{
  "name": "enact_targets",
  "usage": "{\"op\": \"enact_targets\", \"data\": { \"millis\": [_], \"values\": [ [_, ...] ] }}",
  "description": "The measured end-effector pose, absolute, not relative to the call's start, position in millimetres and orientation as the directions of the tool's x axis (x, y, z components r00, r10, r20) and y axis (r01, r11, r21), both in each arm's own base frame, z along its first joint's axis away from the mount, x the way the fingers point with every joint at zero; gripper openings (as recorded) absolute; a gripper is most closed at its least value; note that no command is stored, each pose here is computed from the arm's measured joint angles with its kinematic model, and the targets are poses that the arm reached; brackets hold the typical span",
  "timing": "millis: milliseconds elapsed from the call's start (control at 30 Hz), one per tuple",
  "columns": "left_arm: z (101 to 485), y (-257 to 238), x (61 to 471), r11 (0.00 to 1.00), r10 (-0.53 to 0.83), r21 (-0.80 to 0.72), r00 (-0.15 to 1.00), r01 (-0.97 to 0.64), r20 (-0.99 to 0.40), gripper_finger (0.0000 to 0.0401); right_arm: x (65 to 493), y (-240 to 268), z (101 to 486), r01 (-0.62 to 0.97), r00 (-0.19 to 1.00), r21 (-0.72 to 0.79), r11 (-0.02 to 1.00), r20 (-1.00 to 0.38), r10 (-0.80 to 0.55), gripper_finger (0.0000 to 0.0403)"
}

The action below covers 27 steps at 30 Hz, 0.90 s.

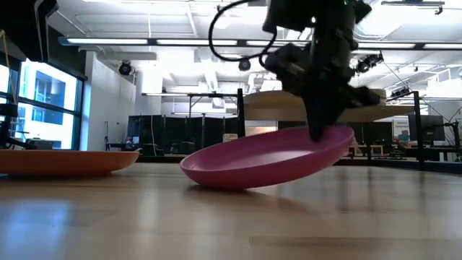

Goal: Place and stack plates onto a shelf
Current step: Stack the pink plate on top of the cream plate on the shelf

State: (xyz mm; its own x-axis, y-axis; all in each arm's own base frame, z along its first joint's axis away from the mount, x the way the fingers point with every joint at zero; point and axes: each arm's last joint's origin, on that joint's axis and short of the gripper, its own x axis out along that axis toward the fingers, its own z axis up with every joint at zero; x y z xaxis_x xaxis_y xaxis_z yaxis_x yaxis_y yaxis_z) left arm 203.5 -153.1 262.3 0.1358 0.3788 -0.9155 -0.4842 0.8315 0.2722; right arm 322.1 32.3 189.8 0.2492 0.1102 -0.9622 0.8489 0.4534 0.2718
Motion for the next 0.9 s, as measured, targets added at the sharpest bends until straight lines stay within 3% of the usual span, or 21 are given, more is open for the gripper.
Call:
{"op": "enact_targets", "data": {
  "millis": [567,900],
  "values": [
    [262,-154,205,0.834,0.374,0.258,0.155,-0.488,-0.914,0.0143,333,23,264,0.785,0.221,0.205,0.584,-0.974,0.045,0.0],
    [262,-154,205,0.833,0.375,0.258,0.156,-0.489,-0.914,0.0143,335,-12,321,0.725,0.291,0.233,0.648,-0.957,0.018,0.0]
  ]
}}
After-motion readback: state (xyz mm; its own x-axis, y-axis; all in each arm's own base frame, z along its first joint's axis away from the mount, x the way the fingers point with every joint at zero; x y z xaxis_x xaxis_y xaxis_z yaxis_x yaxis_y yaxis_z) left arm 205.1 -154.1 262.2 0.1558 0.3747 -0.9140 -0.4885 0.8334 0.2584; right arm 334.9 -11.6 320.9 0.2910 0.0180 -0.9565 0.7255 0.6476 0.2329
